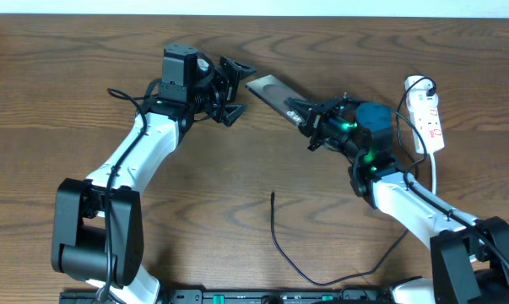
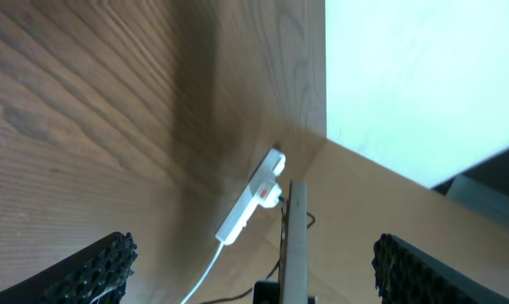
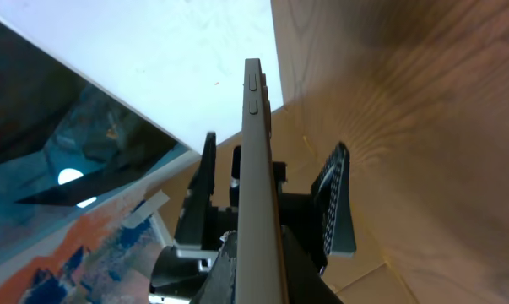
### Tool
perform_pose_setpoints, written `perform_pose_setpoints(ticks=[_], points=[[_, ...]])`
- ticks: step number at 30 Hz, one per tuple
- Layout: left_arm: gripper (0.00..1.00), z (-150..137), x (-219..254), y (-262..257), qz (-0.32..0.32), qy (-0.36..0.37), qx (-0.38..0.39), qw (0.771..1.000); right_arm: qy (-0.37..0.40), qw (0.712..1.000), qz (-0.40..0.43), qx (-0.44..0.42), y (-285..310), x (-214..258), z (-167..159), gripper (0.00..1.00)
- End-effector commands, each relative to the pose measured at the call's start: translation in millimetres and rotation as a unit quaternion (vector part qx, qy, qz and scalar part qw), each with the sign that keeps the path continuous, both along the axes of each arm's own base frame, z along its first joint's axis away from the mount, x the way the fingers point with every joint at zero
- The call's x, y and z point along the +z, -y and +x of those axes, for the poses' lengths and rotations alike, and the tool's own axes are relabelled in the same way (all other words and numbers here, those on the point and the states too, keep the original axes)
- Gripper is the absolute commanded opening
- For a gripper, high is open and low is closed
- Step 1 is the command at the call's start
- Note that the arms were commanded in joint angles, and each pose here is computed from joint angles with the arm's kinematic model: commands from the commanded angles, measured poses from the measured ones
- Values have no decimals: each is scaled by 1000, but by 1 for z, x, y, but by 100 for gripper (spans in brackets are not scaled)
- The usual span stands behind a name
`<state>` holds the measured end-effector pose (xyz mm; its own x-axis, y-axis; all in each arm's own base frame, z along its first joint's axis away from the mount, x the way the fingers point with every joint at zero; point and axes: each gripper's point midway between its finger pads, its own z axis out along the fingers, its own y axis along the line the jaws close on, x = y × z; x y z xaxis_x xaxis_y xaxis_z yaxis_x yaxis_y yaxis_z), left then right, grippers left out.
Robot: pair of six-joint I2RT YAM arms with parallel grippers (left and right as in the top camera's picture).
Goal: Plug charger to phone and switch on socket
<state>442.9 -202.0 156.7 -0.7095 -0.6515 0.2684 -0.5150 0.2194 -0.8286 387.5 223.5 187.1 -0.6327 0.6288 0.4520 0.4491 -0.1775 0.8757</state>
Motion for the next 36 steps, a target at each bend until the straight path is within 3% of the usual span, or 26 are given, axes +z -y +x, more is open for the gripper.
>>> perform_pose_setpoints(ticks=[1, 20, 21, 23, 29, 33, 34, 36], points=[[91, 7, 15, -5, -4, 8, 28, 1000, 6, 1000, 17, -3, -9, 11, -1, 2], [91, -5, 23, 37, -9, 30, -9, 999, -2, 999, 35, -38, -26, 16, -2, 2], [83, -5, 23, 38, -8, 31, -9, 999, 0, 999, 36, -37, -27, 17, -2, 1], [77, -6, 23, 39, -7, 31, -8, 999, 0, 999, 36, -36, -27, 17, -3, 2], [74, -7, 23, 41, -7, 31, -11, 999, -1, 999, 36, -32, -31, 17, -5, 2], [63, -8, 23, 42, -7, 31, -12, 999, -1, 999, 36, -31, -31, 17, -5, 2], [58, -8, 23, 42, -7, 31, -12, 999, -1, 999, 36, -31, -31, 17, -5, 2], [40, -7, 23, 42, -7, 32, -12, 999, 0, 999, 35, -30, -32, 17, -5, 1]])
